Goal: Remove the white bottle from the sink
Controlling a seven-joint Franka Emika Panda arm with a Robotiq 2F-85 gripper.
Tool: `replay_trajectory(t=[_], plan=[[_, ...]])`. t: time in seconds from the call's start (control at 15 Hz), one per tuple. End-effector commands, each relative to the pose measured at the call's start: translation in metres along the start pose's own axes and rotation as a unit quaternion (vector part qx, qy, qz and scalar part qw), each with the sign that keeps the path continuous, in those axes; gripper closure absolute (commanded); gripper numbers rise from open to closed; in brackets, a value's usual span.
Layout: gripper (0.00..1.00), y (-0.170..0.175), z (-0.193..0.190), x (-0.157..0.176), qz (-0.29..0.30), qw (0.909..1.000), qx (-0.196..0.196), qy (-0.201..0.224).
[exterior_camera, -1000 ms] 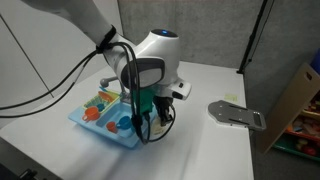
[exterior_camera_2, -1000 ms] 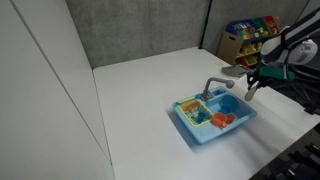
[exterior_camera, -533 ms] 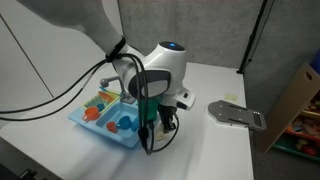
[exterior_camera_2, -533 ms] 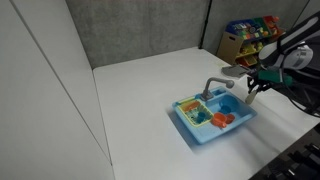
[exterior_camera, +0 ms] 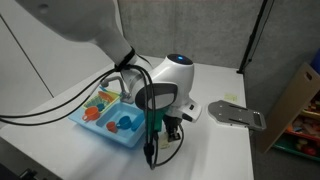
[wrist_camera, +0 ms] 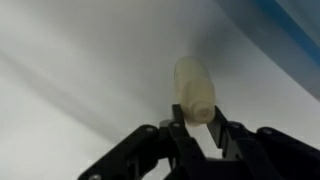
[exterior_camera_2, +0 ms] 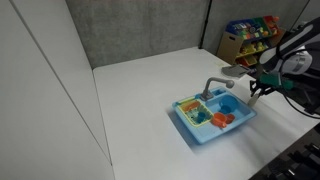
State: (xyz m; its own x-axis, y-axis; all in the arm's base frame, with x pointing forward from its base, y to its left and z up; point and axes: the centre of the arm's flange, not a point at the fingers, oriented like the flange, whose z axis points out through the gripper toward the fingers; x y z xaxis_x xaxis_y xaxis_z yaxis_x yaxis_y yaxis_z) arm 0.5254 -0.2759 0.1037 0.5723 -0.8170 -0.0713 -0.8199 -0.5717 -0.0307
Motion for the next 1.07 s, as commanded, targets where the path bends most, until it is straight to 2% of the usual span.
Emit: replay_trajectory(t=[0.0, 0.47, 1.0], plan=[[0.91, 0.002, 0.004, 0.016, 0.021, 0.9997, 0.007, 0.011], [0.92, 0.001, 0.002, 0.025, 0.034, 0.9987, 0.005, 0.037], [0.92, 0.0, 0.011, 0.031, 0.043, 0.9984, 0.001, 0.037]])
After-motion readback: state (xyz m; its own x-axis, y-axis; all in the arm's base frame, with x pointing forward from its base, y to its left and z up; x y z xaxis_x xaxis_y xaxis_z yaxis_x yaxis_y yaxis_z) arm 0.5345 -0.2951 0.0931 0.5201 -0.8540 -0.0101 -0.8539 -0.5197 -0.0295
